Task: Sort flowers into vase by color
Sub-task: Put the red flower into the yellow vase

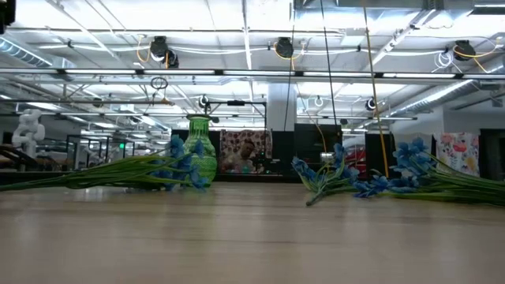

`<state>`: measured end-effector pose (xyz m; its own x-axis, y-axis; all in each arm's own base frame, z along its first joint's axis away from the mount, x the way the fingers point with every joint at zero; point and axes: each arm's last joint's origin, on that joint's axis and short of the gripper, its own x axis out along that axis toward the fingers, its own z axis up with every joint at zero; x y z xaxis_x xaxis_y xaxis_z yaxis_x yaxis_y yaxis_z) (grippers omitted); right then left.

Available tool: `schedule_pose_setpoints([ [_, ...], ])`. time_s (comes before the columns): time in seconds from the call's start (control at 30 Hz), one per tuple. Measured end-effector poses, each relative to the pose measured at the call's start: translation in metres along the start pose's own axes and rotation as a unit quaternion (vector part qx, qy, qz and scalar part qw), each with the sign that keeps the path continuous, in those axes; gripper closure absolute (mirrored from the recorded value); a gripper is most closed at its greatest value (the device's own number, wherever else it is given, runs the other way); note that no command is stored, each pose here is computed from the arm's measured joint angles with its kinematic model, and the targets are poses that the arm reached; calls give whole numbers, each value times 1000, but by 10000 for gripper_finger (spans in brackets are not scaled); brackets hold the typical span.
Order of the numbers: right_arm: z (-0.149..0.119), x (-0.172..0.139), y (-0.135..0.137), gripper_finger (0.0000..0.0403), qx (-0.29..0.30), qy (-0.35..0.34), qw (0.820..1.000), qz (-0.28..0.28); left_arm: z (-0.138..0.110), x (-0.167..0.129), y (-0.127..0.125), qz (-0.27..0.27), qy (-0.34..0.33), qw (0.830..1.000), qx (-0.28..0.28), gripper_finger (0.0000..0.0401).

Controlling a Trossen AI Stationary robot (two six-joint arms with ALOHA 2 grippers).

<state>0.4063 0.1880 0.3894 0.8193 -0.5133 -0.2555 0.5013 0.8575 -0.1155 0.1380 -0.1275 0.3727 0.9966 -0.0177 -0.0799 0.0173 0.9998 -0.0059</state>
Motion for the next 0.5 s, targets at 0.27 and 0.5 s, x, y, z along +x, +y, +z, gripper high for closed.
schedule_pose_setpoints([
  [0.27,-14,44,12,402,6,-11,1000,1,-1,3,-1,52,-4,999,7,362],
  [0.5,-11,51,15,402,17,-25,999,39,-10,2,0,67,26,997,16,327],
])
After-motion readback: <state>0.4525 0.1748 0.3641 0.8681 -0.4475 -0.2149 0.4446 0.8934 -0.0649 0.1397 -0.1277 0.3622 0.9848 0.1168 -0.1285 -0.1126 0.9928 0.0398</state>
